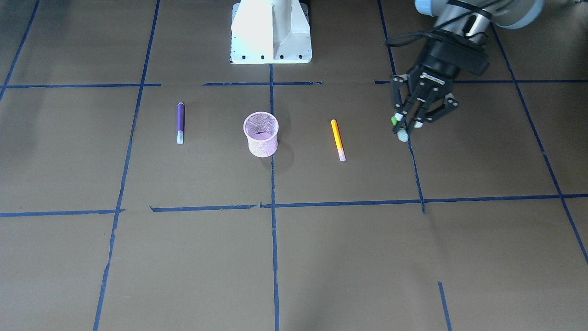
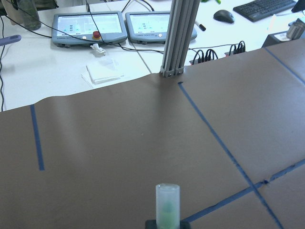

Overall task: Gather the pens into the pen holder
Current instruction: 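Lift the green marker with the left gripper and carry it toward the pen cup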

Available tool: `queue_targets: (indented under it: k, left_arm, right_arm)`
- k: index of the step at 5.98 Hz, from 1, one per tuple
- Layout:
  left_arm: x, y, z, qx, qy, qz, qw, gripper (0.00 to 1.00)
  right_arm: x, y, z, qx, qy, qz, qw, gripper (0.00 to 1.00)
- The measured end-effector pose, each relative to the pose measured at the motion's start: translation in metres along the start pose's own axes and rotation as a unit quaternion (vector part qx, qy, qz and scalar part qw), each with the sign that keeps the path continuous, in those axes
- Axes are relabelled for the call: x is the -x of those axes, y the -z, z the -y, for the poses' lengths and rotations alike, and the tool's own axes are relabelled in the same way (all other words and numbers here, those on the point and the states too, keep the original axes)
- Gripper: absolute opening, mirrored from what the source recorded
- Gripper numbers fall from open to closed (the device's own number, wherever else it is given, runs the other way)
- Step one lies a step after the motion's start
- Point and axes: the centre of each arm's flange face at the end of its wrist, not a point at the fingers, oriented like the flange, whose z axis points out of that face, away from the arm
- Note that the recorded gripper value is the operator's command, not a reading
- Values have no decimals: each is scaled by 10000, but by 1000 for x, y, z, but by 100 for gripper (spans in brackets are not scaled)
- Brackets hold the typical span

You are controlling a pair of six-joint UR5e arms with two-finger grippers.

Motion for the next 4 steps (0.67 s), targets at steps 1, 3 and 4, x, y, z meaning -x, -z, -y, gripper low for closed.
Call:
queue_targets:
  k: [1, 3, 4]
  left_arm:
    - [-58, -12, -27, -312, 275, -29, 9991, 0]
    - [-152, -29, -67, -635, 768, 332, 9945, 0]
    - [-189, -47, -85, -707, 979, 559, 9911, 0]
  right_arm:
    - [0, 0, 0, 1, -2, 0, 10000, 100]
    - [-1, -1, 0, 10, -10, 2, 10000, 100]
    - [-2, -2, -1, 17, -16, 4, 10000, 100]
